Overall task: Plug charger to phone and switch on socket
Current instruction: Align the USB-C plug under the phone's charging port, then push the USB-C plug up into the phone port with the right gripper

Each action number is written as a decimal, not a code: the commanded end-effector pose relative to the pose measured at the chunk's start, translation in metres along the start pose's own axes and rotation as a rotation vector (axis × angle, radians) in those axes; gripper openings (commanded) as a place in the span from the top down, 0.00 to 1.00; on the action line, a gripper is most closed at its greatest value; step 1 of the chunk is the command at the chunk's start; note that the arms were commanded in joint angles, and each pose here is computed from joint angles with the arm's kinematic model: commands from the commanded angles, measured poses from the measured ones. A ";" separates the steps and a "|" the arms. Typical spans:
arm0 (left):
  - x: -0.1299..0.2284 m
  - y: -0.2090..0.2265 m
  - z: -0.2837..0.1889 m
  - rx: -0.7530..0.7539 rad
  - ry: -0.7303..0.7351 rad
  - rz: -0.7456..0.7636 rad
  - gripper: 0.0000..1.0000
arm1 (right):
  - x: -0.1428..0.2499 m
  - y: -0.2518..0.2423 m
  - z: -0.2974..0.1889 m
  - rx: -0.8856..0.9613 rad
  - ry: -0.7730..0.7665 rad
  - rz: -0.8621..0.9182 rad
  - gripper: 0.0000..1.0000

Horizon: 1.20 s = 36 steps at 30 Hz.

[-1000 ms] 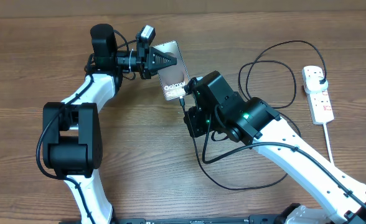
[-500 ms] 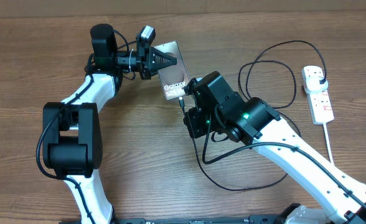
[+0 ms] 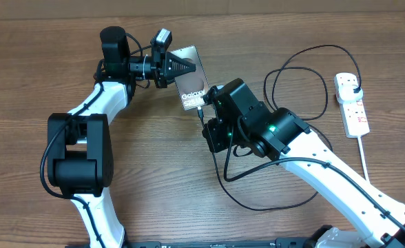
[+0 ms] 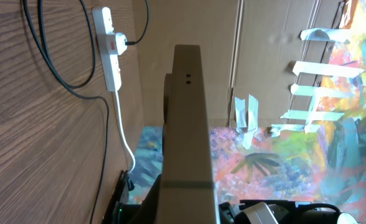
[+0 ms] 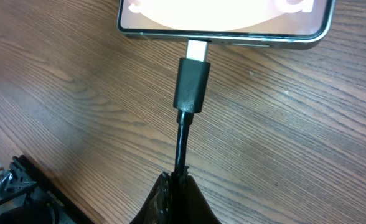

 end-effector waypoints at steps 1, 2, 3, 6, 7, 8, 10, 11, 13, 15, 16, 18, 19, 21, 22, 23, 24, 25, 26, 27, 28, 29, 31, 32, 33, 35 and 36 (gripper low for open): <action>0.000 -0.004 0.005 0.007 0.039 0.020 0.96 | -0.003 0.001 -0.001 -0.006 -0.019 0.000 0.96; 0.000 -0.004 0.006 0.007 0.040 0.020 0.96 | -0.003 0.000 -0.001 -0.001 -0.020 0.001 0.96; 0.000 -0.004 0.006 0.007 0.041 0.020 0.96 | -0.003 0.000 -0.001 0.007 -0.023 0.001 0.96; 0.000 -0.004 0.006 0.007 0.041 0.020 0.96 | -0.002 -0.002 -0.001 0.022 -0.019 0.003 0.96; 0.000 -0.004 0.006 0.007 0.041 0.020 0.96 | -0.002 -0.002 -0.001 0.025 -0.016 0.003 0.96; 0.000 -0.004 0.006 0.007 0.041 0.020 0.96 | -0.001 -0.002 -0.001 0.028 -0.015 0.004 0.96; 0.000 -0.004 0.007 0.007 0.042 0.021 0.96 | -0.001 -0.002 -0.001 0.032 -0.015 0.002 0.96; 0.000 -0.004 0.007 0.007 0.042 0.021 0.96 | -0.001 -0.002 -0.001 0.032 -0.015 0.000 0.96; 0.000 -0.004 0.007 0.007 0.042 0.021 0.96 | -0.001 -0.002 -0.001 0.032 -0.016 0.000 0.96; 0.000 -0.004 0.006 0.007 0.041 0.021 0.96 | -0.001 -0.002 -0.001 0.033 -0.014 0.000 0.96; 0.000 -0.004 0.006 0.007 0.041 0.021 0.96 | -0.001 -0.002 -0.001 0.032 -0.013 0.000 0.96; 0.000 -0.004 0.007 0.007 0.042 0.029 0.96 | -0.001 -0.003 -0.001 0.033 -0.012 0.000 0.96; 0.000 -0.004 0.006 0.007 0.041 0.032 0.96 | -0.001 -0.003 -0.001 0.033 -0.011 0.001 0.96; 0.000 -0.004 0.007 0.007 0.042 0.040 0.96 | -0.001 -0.002 -0.001 0.033 -0.010 0.001 0.96; 0.000 -0.004 0.006 0.007 0.041 0.042 0.96 | 0.000 -0.003 -0.001 0.034 -0.008 0.002 0.96; 0.000 -0.004 0.006 0.007 0.041 0.042 0.96 | 0.000 -0.003 -0.001 0.035 -0.005 0.002 0.96; 0.000 -0.004 0.006 0.007 0.041 0.042 0.96 | 0.001 -0.003 -0.001 0.036 -0.002 0.003 0.96; 0.000 -0.004 0.006 0.007 0.041 0.042 0.96 | 0.001 -0.003 -0.001 0.037 0.001 0.003 0.96; 0.000 -0.004 0.006 0.007 0.041 0.042 0.96 | 0.001 -0.003 -0.001 0.037 0.002 0.004 0.96; 0.000 -0.004 0.006 0.007 0.041 0.042 0.96 | 0.001 -0.003 -0.001 0.037 0.003 0.004 0.96; 0.000 -0.004 0.006 0.007 0.041 0.042 0.96 | 0.001 -0.003 -0.001 0.037 0.003 0.004 0.96; 0.000 -0.004 0.006 0.007 0.041 0.042 0.96 | 0.001 -0.003 -0.001 0.037 0.002 0.004 0.96; 0.000 -0.004 0.006 0.007 0.041 0.042 0.96 | 0.001 -0.003 -0.001 0.037 0.002 0.004 0.96; 0.000 -0.004 0.006 0.007 0.041 0.042 0.96 | 0.001 -0.003 -0.001 0.037 0.002 0.004 0.96; 0.000 -0.004 0.006 0.007 0.041 0.042 0.96 | 0.001 -0.003 -0.001 0.037 0.001 0.004 0.96; 0.000 -0.004 0.007 0.007 0.042 0.042 0.96 | 0.001 -0.003 -0.001 0.036 0.000 0.003 0.96; 0.000 -0.004 0.007 0.007 0.042 0.042 0.96 | 0.001 -0.003 -0.001 0.036 -0.002 0.003 0.96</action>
Point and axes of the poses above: each gripper's point midway between its finger pads, its own z axis out along the fingers, its own y axis along the line the jaws close on, x = y × z, the point moved 10 cm from there along -z, back along the fingers, and after that the axes turned 2 degrees about -z, right-handed, at the moved point
